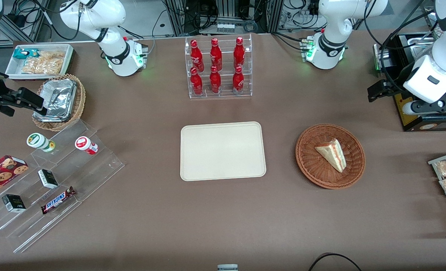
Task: Place sandwich from basket to tray
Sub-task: 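Move the left gripper over the wicker basket above the wrapped sandwich, then lower the left gripper onto the sandwich and close on it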
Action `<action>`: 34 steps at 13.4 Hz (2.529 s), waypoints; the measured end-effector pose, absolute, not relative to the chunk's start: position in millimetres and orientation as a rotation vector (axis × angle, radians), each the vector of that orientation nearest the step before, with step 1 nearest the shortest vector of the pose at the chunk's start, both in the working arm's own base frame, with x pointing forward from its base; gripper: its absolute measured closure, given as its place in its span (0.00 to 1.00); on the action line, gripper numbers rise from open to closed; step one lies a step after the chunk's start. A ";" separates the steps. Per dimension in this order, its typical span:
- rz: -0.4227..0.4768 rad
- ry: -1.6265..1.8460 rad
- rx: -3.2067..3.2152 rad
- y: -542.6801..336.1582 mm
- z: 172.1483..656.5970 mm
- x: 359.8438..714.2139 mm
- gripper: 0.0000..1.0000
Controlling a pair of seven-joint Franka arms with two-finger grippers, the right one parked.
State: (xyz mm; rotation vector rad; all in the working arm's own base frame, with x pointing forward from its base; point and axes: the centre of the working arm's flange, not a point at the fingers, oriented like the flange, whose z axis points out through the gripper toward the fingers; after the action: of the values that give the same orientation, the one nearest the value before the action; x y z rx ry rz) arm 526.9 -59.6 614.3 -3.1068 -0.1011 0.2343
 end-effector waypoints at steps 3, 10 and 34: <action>0.250 -0.103 -3.104 -58.4 609.6 528.4 0.00; 0.403 -0.077 -3.077 -64.5 507.4 539.1 0.00; 0.089 -1.178 -2.887 -75.1 308.2 531.0 0.00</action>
State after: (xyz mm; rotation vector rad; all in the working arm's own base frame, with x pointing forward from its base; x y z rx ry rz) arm 531.0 -75.1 308.2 -2.8866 -1.1785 0.0893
